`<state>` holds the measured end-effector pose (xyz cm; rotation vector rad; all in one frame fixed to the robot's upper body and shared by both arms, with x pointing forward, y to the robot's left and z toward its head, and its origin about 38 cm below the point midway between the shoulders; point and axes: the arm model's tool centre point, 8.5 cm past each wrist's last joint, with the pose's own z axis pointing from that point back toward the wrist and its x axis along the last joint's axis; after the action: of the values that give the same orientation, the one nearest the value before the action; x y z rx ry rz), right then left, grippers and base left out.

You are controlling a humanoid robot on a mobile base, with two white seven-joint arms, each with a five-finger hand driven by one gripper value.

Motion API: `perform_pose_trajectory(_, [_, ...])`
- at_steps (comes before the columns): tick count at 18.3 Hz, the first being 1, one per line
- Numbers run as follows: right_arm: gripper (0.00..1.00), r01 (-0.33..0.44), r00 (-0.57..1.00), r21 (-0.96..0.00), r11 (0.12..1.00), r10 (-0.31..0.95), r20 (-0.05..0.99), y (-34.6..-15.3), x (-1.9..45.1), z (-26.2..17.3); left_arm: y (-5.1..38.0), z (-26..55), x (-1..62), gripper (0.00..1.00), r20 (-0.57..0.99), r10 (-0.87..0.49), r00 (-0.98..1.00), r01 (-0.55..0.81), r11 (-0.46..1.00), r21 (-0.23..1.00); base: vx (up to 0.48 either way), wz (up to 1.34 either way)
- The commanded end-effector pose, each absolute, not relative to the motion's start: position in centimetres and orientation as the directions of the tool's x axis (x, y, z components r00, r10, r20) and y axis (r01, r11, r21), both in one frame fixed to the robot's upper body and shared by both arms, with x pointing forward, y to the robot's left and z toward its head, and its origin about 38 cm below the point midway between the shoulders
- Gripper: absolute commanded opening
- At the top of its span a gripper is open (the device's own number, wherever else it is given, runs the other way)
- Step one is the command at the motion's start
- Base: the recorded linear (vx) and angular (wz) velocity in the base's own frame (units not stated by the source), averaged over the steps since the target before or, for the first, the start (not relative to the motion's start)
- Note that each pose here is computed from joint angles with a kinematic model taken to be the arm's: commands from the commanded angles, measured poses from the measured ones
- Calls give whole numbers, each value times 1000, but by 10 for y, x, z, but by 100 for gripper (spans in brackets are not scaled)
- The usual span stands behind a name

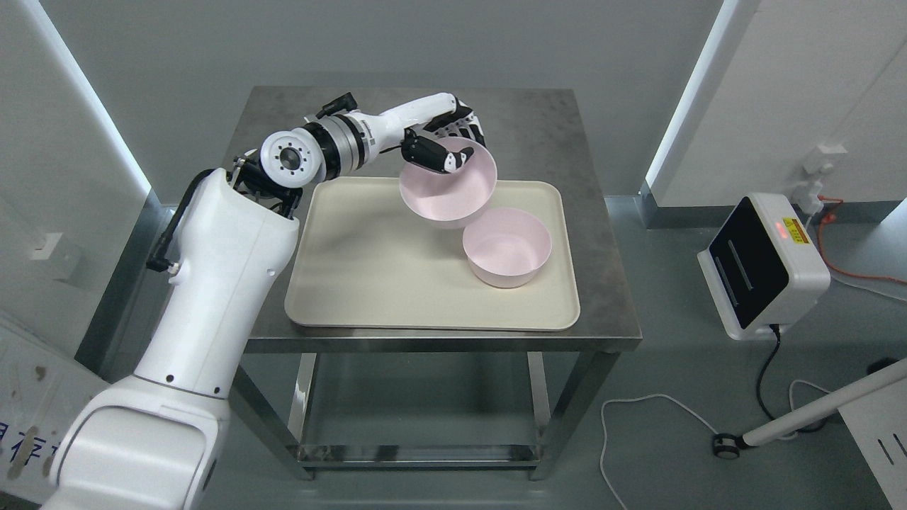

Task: Stack pink IKEA bowls on left shelf middle
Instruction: 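Lift the pink bowl and lower it into the other pink bowl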

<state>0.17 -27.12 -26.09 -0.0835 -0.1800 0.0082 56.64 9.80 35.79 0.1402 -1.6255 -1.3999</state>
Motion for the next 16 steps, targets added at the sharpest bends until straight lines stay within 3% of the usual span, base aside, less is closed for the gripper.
perform_pose_trajectory(1, [100, 0, 984, -102, 995, 18, 178, -283, 2, -260, -5, 296, 529, 2, 428, -608, -669, 532, 10, 847, 0, 0])
perform_pose_trajectory(16, [100, 0, 984, -102, 995, 18, 178, -283, 2, -260, 19, 329, 556, 3, 436, -669, -601, 476, 138, 868, 0, 0])
